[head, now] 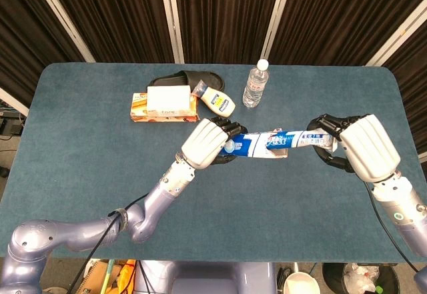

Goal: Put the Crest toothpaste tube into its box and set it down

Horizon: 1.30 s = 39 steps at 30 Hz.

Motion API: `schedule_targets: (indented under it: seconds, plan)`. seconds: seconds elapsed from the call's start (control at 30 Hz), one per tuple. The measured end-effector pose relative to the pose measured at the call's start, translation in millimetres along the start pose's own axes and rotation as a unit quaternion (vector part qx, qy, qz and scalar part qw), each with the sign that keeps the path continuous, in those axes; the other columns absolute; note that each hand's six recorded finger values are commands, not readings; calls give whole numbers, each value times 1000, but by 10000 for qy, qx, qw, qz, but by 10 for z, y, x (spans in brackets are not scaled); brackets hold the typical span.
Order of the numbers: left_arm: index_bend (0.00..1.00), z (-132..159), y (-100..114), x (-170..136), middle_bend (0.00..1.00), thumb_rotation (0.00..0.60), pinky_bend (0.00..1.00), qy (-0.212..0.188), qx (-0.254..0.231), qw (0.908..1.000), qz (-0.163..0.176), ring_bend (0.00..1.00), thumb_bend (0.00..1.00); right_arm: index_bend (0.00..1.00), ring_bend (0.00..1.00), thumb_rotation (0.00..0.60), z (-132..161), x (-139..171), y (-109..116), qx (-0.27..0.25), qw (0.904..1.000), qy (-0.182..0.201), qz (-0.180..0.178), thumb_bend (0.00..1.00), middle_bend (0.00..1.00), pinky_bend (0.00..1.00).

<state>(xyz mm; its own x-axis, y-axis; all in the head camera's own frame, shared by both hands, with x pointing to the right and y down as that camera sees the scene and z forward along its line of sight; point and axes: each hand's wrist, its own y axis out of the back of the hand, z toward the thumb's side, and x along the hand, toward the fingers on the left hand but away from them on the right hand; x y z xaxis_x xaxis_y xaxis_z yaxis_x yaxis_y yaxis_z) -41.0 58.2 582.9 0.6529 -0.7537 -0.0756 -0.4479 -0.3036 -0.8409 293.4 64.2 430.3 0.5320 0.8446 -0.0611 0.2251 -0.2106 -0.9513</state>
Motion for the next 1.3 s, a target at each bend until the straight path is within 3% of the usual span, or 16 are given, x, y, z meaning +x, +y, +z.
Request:
schedule_targets:
  seconds: [0.37, 0.5, 0.67, 0.93, 1.3]
  plan:
    - [424, 103, 13, 104, 535, 600, 562, -107, -78, 9998, 163, 512, 392, 1000, 785, 600, 29, 77, -29, -175, 9995, 142, 218, 595, 874, 877]
    - [423, 133, -9, 125, 533, 600, 562, -123, -146, 9996, 195, 511, 392, 976, 727, 600, 32, 95, -12, -230, 9993, 190, 242, 595, 868, 877]
    - [420, 149, -25, 134, 529, 600, 562, -102, -224, 9993, 287, 510, 392, 801, 589, 600, 34, 128, -1, -192, 9989, 296, 304, 581, 751, 833]
    - [410, 155, -74, 141, 524, 600, 561, 138, -624, 9968, 489, 509, 393, 442, 427, 600, 60, 180, 23, -79, 9981, 508, 351, 396, 587, 672]
    - [408, 110, -150, 65, 518, 600, 560, 245, -821, 9945, 610, 504, 392, 240, 365, 600, 33, 244, 84, 134, 9982, 574, 68, 322, 485, 510]
